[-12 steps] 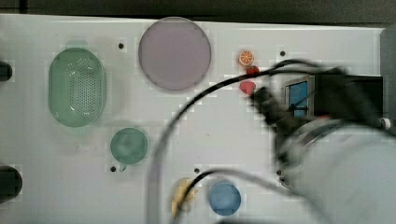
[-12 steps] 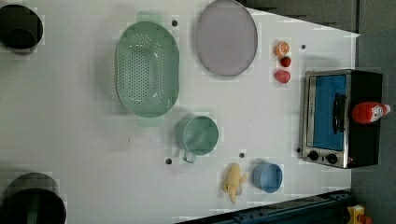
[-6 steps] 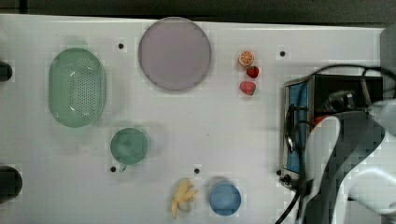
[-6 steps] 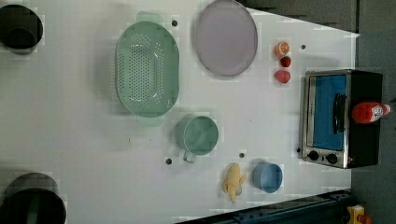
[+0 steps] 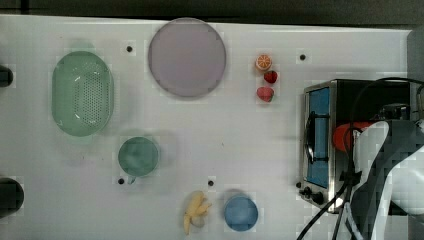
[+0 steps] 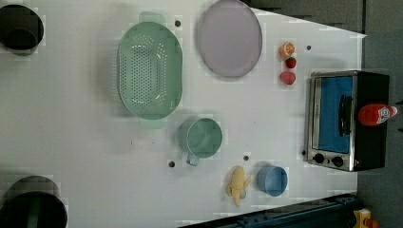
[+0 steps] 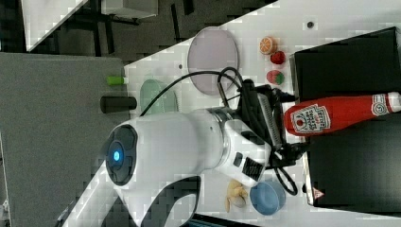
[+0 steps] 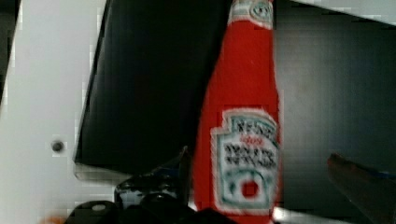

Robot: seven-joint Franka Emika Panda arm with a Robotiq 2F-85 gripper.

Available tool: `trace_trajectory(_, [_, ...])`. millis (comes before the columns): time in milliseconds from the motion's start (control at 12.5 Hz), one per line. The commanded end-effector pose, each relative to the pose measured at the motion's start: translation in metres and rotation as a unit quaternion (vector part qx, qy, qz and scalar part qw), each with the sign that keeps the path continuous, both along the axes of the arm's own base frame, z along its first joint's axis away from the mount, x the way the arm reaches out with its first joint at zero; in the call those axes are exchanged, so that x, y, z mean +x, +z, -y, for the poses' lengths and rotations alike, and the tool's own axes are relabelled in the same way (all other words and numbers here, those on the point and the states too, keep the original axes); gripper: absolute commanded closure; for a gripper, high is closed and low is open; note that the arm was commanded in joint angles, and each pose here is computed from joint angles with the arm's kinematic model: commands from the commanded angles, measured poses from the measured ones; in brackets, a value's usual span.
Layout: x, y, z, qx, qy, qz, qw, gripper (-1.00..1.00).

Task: Pick Ketchup from oven and place it on table.

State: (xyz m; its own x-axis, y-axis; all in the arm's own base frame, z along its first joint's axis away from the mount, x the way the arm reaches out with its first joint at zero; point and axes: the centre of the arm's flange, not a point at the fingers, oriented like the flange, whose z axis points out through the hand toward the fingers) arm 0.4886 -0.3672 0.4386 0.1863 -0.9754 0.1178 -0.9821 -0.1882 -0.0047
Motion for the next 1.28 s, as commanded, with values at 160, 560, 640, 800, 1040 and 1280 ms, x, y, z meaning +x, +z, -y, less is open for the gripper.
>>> trace_trajectory(160, [0.007, -0.026, 0.014, 0.038, -0.043, 0.030, 0.998, -1.00])
trace_trajectory(560, [0.008, -0.061, 0.021, 0.057, -0.068, 0.025, 0.996, -1.00])
trace_trajectory(640, [0.009, -0.067, 0.020, 0.060, -0.070, 0.021, 0.996, -1.00])
trace_trajectory(800, [0.007, -0.076, 0.020, 0.062, -0.072, 0.013, 0.995, -0.69])
trace_trajectory(1040, [0.008, -0.074, 0.020, 0.062, -0.071, 0.015, 0.995, -0.29])
trace_trajectory(1280, [0.016, -0.054, 0.018, 0.054, -0.059, 0.026, 0.996, -0.29])
